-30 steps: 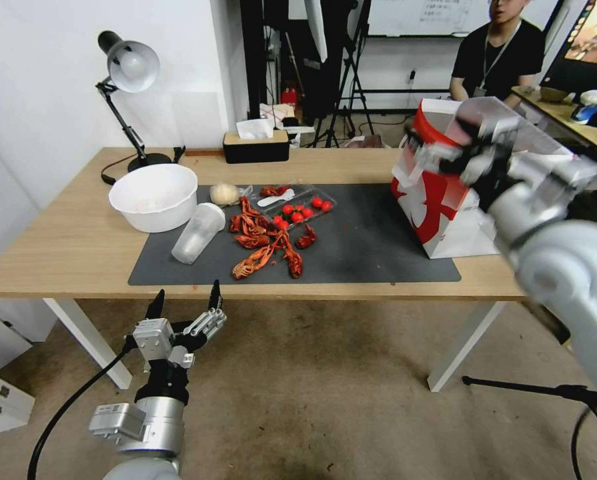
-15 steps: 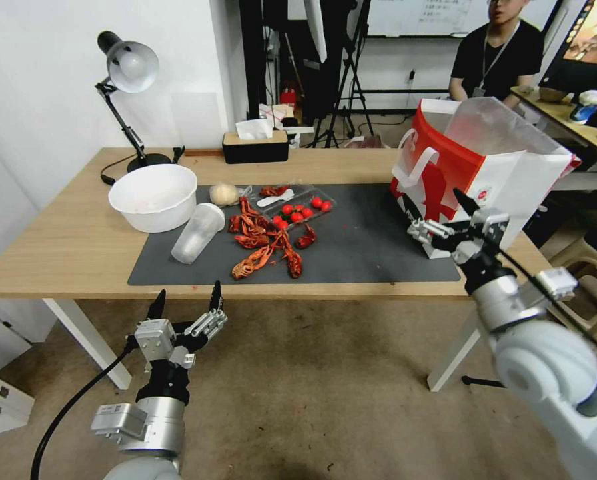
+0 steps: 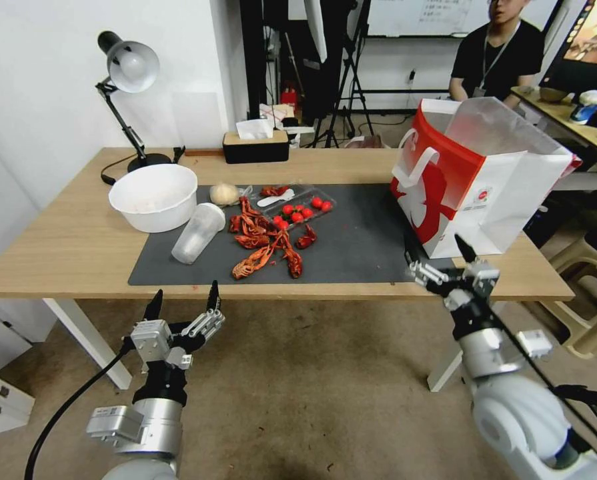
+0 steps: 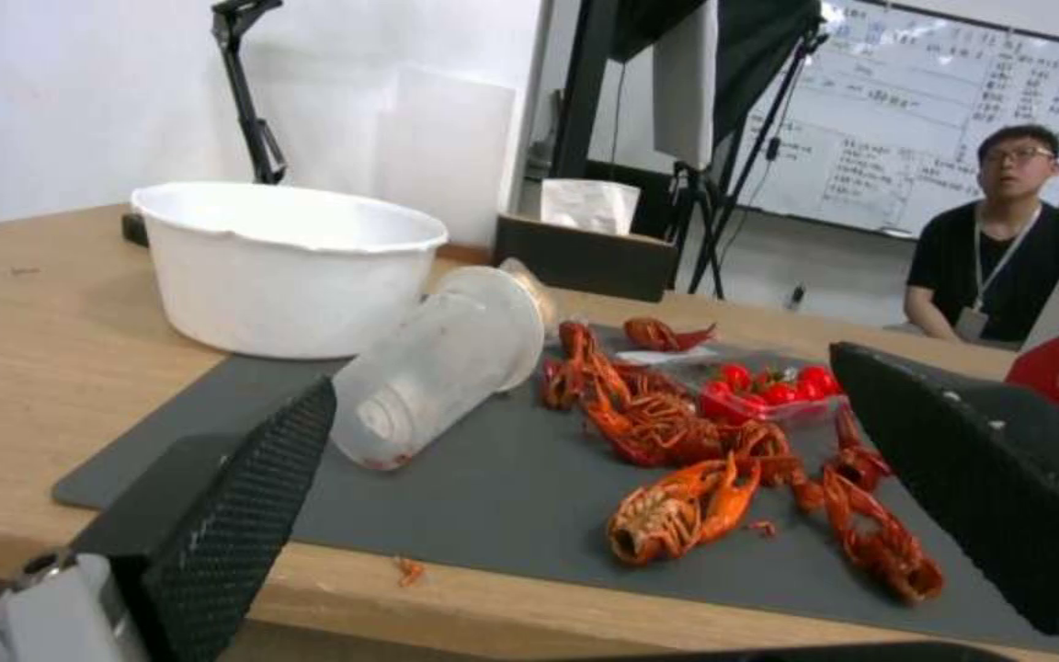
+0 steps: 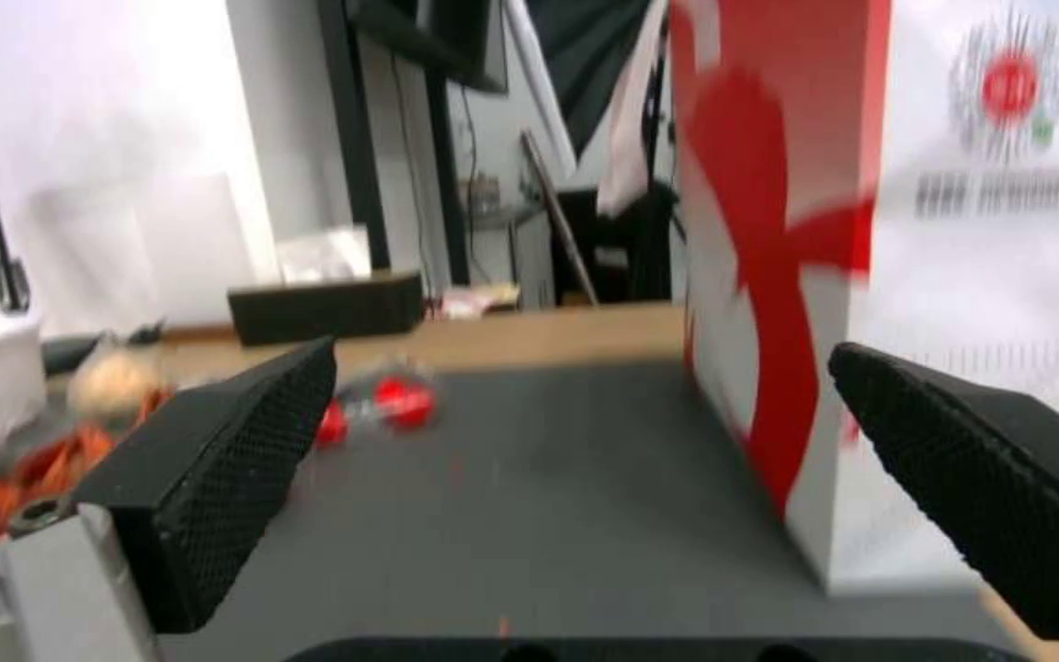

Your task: Pick up the trash from the table and place it into the takeout bag.

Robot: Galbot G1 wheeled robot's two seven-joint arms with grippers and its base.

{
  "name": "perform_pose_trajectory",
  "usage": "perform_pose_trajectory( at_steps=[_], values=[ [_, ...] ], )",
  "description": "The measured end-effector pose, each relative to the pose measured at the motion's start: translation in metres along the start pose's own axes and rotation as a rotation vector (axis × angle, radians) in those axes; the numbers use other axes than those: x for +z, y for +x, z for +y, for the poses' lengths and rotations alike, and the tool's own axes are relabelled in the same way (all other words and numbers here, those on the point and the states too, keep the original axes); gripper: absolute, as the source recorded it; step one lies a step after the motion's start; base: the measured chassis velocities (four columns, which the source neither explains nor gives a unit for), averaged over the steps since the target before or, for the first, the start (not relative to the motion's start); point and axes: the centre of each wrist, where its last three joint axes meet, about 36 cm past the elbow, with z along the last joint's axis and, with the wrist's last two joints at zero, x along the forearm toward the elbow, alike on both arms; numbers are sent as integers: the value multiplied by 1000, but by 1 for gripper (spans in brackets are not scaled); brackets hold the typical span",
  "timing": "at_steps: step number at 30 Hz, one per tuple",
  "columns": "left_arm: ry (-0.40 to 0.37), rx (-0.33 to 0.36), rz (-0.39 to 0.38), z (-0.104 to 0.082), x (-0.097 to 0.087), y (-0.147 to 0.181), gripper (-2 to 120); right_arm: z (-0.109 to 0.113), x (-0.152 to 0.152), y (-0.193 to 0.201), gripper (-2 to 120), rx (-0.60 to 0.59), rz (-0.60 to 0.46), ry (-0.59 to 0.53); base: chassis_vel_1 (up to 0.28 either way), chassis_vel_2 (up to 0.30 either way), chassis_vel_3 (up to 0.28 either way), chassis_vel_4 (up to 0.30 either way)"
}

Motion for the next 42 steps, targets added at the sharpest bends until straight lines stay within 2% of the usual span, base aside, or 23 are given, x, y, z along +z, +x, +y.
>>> perform_pose_trajectory(
  at_steps=[5,14,18,21,22,24,32,34,36,41,42],
  values=[
    [0,-1,-2,1,1,-2,100,3,15,21,100,11,60,-16,0,0,0,0],
    [-13,3,18,7,9,-6,100,6,24,41,100,32,120,-25,0,0,0,0],
    [-41,4,7,16,8,-13,100,7,27,45,100,34,139,-21,0,0,0,0],
    [-87,31,-4,36,6,-27,100,6,25,44,100,25,144,-13,0,0,0,0],
    [-87,31,-4,36,6,-27,100,6,25,44,100,25,144,-13,0,0,0,0],
    [-102,54,-12,54,7,-40,100,6,23,42,100,20,144,-11,0,0,0,0],
    [-102,101,-31,81,5,-74,100,8,21,44,100,10,147,0,0,0,0,0],
    [-103,107,-34,83,5,-77,100,9,21,44,100,9,147,2,0,0,0,0],
    [-101,142,-49,93,2,-100,100,11,18,44,100,3,143,7,0,0,0,0],
    [-102,188,-59,102,0,-122,100,13,15,44,100,-3,141,11,0,0,0,0],
    [-115,213,-64,109,-1,-136,100,16,13,44,100,-6,139,12,0,0,0,0]
  ],
)
